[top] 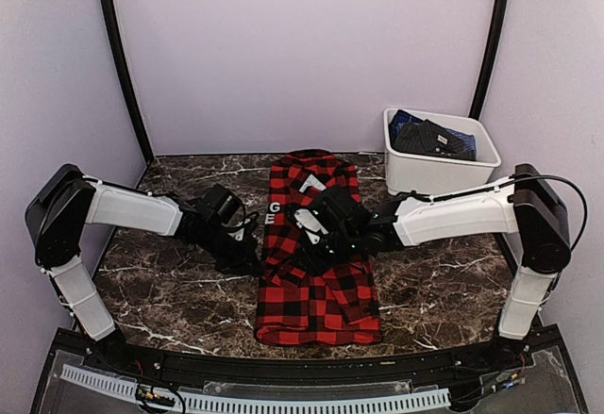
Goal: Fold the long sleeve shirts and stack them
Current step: Adjust the sleeve of the rectangle-folded shirt.
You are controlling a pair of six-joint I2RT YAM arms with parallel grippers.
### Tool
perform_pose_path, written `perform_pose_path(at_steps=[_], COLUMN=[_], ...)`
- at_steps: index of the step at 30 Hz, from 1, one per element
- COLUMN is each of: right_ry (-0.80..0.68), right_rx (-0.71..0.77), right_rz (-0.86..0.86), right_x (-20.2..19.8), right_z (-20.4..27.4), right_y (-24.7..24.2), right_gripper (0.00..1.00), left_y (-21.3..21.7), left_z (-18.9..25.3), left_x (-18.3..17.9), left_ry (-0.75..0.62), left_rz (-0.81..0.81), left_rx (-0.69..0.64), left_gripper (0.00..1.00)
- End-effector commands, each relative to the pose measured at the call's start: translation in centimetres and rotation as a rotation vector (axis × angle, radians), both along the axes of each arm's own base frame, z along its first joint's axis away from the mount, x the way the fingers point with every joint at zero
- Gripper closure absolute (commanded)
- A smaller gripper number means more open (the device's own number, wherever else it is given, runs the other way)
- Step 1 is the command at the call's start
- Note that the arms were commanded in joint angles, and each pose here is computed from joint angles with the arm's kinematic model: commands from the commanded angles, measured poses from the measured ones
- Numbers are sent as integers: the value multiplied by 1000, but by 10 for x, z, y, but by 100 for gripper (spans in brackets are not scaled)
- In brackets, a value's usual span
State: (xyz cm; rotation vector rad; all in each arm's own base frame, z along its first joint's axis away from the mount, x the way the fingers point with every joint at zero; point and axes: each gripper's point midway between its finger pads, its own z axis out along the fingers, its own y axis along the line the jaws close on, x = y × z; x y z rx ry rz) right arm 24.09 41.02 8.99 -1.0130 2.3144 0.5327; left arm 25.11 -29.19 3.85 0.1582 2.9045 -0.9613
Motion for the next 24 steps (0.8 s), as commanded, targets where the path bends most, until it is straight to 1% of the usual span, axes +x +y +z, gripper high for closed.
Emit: perform_pose_path(at_steps=[1,4,8,12,18,24], right_ry=[-64,-64,-59,-62,-63,-65], right_rx=[13,1,6,-19,-61,-95], right_rz=[21,33,59,81,108,118], right_x=[3,2,-2,-7,-18,-20], right_z=[7,3,1,-5,-21,-37], right_y=[10,11,16,23,32,42], right_gripper=[53,55,55,55,55,55], left_y=[-4,-5,-5,-7,-8,-4], left_z=[15,15,15,17,18,15], left_x=[1,2,2,3,2,2], left_ry=[-19,-18,-11,-10,-8,-9], left_rz=[-21,-20,-23,-22,-24,-17], left_rx=[-17,-13,-11,-17,-20,2], left_gripper=[100,100,100,100,100,100])
